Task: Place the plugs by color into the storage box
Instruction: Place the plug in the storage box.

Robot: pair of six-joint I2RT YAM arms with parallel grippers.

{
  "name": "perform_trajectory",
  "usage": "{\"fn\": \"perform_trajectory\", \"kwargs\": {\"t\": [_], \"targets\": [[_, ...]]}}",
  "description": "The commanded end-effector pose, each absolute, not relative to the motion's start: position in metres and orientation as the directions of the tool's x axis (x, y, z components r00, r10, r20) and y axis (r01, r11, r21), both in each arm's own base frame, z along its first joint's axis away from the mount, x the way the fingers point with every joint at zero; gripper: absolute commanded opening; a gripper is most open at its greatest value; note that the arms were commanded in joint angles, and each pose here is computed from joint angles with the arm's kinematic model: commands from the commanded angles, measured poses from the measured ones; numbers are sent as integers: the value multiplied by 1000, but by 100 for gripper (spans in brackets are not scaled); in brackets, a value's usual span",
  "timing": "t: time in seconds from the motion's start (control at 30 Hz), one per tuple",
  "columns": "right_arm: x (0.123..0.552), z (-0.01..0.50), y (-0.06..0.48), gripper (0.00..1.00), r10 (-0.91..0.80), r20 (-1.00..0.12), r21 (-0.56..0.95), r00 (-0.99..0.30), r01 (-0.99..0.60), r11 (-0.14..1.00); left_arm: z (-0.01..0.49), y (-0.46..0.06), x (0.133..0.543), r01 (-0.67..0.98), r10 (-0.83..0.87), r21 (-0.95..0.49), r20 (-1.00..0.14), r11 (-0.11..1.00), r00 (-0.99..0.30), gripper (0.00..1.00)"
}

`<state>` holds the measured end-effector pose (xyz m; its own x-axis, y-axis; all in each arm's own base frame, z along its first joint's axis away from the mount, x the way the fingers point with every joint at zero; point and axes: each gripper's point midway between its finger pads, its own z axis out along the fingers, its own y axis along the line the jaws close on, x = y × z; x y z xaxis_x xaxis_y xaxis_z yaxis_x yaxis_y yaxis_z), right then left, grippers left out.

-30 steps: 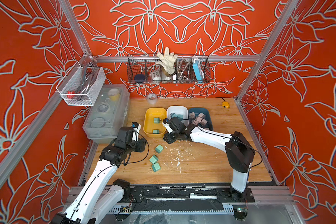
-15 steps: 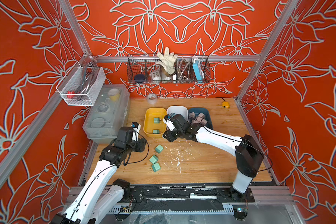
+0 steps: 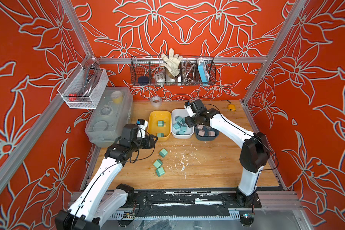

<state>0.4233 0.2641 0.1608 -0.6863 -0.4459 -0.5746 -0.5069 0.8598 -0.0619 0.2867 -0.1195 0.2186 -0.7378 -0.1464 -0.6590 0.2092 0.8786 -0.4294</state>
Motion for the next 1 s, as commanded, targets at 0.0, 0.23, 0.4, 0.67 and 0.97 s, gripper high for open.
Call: {"fn": "perform_trajectory", "kwargs": {"t": [0.0, 0.23, 0.4, 0.67, 0.97], "targets": [[425, 136, 243, 37, -544, -447, -187, -710, -520, 833, 224, -134, 303, 251, -116, -438, -656, 863, -746, 57], [441, 105, 226, 39, -592, -340, -323, -731, -500, 803, 208, -147, 311, 282, -45, -394, -645, 875, -763, 57], [449, 93, 222, 48, -609, -295, -371, -736, -499, 783, 199, -141, 311, 277, -17, -350, -646, 895, -763, 57], [453, 93, 240, 58, -593, -330, -294, -734, -517, 804, 198, -139, 310, 281, -2, -332, -649, 900, -761, 57], [453, 94, 249, 60, -574, -357, -246, -737, -519, 819, 197, -137, 309, 280, 3, -320, -653, 905, -757, 57]]}}
